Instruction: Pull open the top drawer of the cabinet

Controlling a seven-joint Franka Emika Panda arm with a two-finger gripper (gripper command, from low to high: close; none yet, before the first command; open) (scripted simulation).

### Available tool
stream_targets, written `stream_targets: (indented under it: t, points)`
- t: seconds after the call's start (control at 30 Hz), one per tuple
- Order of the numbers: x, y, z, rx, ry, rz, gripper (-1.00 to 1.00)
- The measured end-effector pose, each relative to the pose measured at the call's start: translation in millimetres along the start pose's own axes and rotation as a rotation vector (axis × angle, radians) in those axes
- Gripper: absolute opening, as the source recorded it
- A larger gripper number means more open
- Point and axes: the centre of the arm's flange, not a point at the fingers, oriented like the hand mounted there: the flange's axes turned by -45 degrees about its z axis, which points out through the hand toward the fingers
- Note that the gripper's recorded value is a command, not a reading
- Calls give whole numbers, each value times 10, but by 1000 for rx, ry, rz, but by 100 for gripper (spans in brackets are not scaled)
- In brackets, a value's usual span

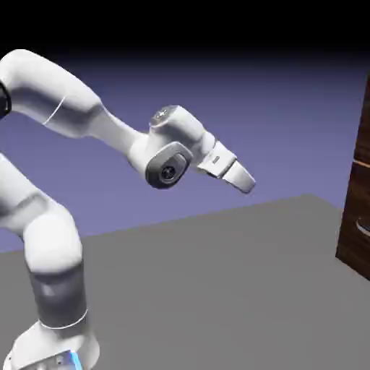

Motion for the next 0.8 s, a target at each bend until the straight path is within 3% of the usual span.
stream_targets:
  t: [0.4, 0.8]
  points:
    - [1140, 684, -1166, -217, 278, -79, 0]
    - [1934, 540, -2107, -424, 484, -313, 0]
